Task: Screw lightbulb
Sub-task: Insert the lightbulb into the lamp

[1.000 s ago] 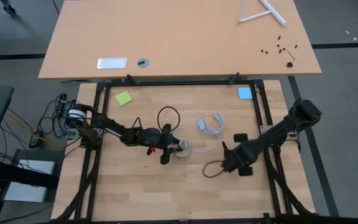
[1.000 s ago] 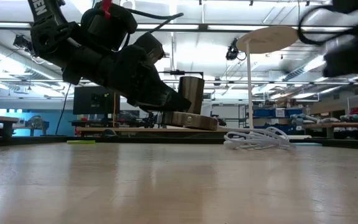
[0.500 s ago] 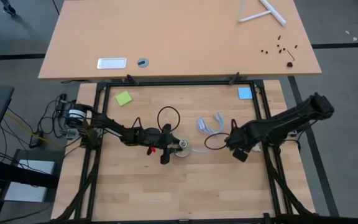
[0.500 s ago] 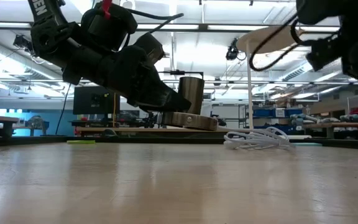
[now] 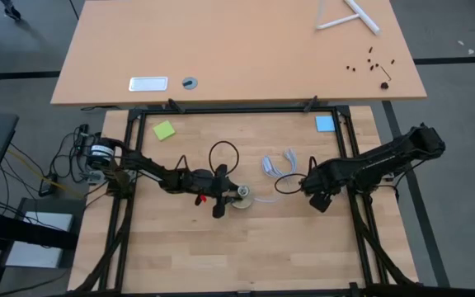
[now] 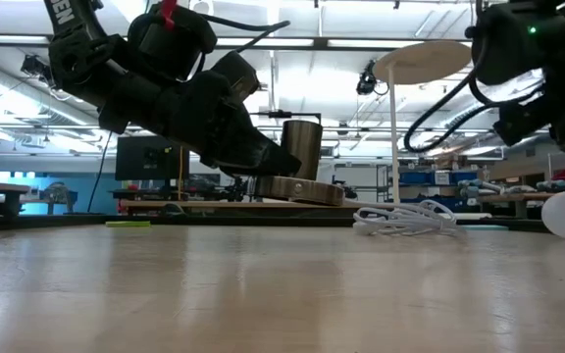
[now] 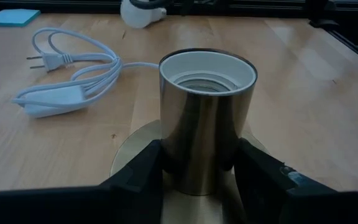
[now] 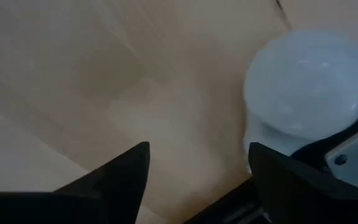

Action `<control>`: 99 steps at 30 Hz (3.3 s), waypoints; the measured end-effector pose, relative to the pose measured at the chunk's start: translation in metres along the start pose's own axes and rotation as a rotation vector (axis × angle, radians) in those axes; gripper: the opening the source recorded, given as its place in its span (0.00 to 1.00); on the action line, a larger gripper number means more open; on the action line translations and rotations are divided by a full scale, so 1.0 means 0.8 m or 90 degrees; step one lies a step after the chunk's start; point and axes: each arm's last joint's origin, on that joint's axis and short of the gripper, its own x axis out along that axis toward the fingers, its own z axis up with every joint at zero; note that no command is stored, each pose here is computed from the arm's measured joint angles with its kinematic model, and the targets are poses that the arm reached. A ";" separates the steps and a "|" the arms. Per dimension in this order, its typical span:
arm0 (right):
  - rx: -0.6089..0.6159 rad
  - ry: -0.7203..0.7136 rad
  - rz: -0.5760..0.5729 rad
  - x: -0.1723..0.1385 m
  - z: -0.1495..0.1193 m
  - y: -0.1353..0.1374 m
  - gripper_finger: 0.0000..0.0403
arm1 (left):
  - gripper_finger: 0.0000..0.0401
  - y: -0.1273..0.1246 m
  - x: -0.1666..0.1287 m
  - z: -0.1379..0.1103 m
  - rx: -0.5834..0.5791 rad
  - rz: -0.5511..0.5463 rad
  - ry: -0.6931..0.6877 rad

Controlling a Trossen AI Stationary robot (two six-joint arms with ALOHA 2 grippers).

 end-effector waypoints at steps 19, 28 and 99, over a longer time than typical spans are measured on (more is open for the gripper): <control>0.059 -0.073 -0.109 -0.021 0.037 -0.019 0.75 | 0.40 0.000 0.000 0.000 0.002 0.000 -0.001; -0.029 0.001 -0.105 -0.007 0.054 -0.020 0.81 | 0.40 0.000 0.000 0.000 0.002 -0.005 0.000; -0.111 -0.687 0.264 -0.170 0.110 0.156 0.73 | 0.40 -0.002 0.002 0.008 -0.031 -0.025 -0.025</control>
